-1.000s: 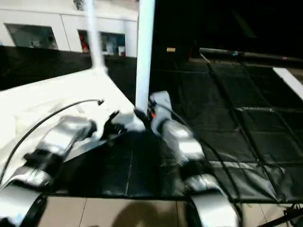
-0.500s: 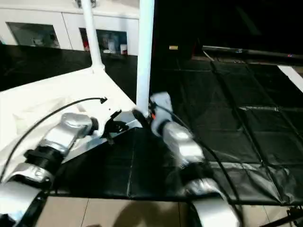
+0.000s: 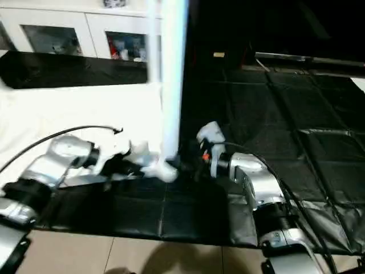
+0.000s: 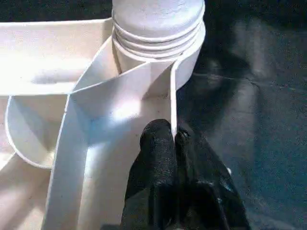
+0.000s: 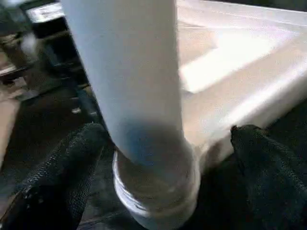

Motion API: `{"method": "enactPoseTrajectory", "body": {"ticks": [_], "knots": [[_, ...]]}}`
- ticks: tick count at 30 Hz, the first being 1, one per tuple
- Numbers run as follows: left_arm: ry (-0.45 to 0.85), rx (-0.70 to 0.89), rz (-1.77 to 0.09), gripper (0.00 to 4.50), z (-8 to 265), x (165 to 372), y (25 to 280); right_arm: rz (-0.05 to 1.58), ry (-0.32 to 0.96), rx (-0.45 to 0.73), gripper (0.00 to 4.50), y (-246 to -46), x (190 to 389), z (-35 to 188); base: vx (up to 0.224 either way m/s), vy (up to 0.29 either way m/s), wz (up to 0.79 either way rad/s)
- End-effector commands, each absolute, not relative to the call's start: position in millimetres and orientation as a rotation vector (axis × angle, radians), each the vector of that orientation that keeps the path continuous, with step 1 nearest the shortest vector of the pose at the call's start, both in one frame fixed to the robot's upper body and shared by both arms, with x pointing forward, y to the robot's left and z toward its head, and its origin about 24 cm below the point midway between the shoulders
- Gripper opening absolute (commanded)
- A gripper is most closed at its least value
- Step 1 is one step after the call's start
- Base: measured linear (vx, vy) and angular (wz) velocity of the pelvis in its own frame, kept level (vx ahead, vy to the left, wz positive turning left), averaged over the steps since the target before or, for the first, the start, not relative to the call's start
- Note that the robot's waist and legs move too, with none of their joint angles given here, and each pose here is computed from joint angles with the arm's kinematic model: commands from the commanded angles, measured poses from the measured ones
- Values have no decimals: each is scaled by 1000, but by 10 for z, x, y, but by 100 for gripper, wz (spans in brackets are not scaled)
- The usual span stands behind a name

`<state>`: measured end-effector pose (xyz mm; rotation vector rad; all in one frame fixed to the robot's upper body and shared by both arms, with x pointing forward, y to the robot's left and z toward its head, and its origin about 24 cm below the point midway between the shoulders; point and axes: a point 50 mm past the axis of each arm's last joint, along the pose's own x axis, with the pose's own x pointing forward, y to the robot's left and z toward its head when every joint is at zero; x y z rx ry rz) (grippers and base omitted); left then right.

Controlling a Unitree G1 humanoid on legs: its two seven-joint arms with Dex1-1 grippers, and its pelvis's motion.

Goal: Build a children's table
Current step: Rotate leg to tighten

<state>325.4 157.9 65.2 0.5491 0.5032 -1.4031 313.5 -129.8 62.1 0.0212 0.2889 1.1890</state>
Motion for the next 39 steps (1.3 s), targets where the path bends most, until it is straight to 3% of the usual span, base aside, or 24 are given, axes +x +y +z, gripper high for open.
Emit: {"method": "enactPoseTrajectory", "body": {"ticks": [1, 6, 8, 11, 19, 30, 35, 39], "knots": [[549, 573, -1484, 0, 575, 3166, 1586, 1296, 302, 0, 447, -1304, 3074, 643, 0, 0, 0], [551, 603, -1526, 0, 585, 3130, 1635, 1434, 342, -2, 447, -1288, 3009, 625, 0, 0, 0], [546, 605, -1587, 0, 606, 3104, 1617, 1507, 361, -1, 415, -1266, 3036, 644, 0, 0, 0], [542, 616, -1621, 0, 615, 3091, 1600, 1558, 383, 2, 401, -1260, 3065, 661, 0, 0, 0], [532, 610, -1662, 0, 613, 3043, 1576, 1576, 396, -3, 322, -1246, 3154, 681, 0, 0, 0], [534, 636, -1655, 0, 583, 3055, 1559, 1631, 388, 69, 227, -1179, 3128, 643, 0, 0, 0], [527, 632, -1484, 0, 581, 3219, 1509, 1485, 371, 69, 214, -1125, 3088, 543, 0, 0, 0], [511, 471, -1363, 0, 632, 3330, 1357, 1261, 384, 85, 205, -971, 3104, 442, 0, 0, 0]]}}
